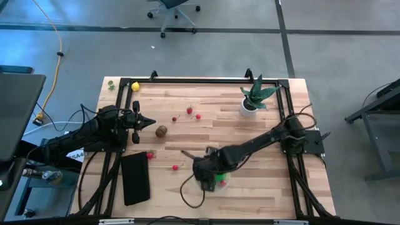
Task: Pick and placing Produce into tupperware
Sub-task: Put the red cherry into the transparent container
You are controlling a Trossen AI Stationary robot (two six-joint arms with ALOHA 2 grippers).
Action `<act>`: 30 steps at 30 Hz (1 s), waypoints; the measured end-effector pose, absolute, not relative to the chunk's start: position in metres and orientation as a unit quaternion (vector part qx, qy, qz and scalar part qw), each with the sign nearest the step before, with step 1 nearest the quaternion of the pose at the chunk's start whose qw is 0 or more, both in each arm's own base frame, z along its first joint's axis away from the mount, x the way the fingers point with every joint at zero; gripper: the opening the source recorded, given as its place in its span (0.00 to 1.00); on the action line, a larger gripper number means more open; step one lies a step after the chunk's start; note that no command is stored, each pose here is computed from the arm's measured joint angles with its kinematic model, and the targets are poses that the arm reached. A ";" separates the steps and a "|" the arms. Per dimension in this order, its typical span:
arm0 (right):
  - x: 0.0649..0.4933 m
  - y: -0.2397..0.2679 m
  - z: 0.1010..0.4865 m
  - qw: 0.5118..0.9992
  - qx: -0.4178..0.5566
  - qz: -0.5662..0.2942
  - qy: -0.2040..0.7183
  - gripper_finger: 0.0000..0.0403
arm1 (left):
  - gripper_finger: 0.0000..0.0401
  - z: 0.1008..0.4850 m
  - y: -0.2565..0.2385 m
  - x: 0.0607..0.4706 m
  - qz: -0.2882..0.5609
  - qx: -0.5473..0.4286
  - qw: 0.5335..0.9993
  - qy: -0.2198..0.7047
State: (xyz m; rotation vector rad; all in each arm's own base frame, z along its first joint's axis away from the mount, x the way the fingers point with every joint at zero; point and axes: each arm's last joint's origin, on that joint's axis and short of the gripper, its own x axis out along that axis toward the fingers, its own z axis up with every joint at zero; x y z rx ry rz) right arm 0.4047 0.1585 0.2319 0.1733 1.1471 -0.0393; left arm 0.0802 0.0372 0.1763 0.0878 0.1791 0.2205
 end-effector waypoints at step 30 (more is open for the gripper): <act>0.399 -0.097 0.170 0.900 0.072 -0.095 0.420 0.49 | 0.00 0.176 0.037 0.080 0.110 0.044 0.989 0.089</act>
